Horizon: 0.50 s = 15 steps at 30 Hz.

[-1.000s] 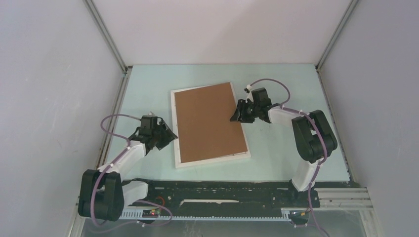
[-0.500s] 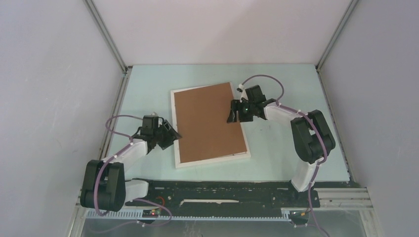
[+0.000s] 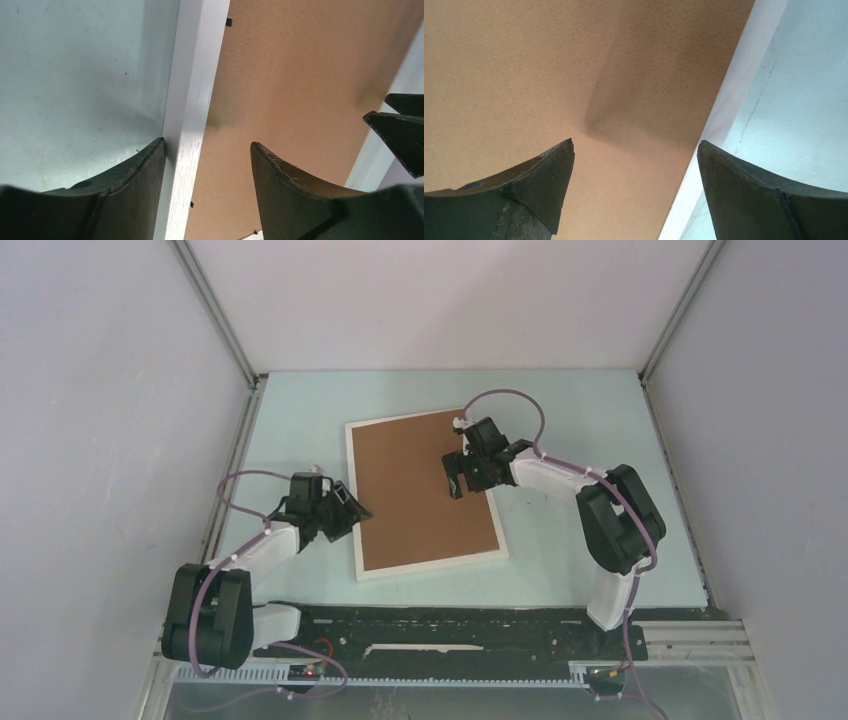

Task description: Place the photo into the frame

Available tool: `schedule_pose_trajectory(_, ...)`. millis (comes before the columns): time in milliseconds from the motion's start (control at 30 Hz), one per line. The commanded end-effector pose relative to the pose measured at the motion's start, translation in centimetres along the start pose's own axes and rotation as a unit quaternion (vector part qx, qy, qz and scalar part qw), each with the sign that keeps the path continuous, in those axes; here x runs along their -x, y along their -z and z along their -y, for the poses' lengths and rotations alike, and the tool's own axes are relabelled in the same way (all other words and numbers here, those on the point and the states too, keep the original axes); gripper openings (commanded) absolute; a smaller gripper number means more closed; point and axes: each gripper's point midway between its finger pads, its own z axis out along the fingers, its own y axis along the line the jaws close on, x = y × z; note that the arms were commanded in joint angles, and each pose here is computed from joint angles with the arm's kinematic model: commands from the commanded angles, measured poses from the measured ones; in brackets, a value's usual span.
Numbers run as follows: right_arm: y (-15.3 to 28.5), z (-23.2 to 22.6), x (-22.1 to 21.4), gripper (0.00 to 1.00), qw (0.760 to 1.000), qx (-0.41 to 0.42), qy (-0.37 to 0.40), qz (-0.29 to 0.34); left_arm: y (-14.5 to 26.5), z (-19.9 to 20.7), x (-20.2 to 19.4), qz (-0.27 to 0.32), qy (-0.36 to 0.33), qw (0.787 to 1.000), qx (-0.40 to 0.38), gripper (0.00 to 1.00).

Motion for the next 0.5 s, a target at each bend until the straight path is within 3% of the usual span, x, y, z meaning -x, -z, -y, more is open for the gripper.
schedule_pose_trajectory(0,1.2,0.8,1.7,1.0,0.997,-0.068,0.044,0.012,0.7,0.9,0.8,0.017,-0.006,1.0,-0.018,0.65)
schedule_pose_trajectory(300,4.4,0.8,3.0,1.0,0.994,-0.102,0.016,0.022,1.1,0.2,1.1,0.025,-0.012,1.0,0.0,0.65)
schedule_pose_trajectory(467,5.0,0.6,3.9,1.0,0.997,0.025,-0.071,0.035,1.1,0.4,1.4,0.023,-0.015,1.0,-0.002,0.66)
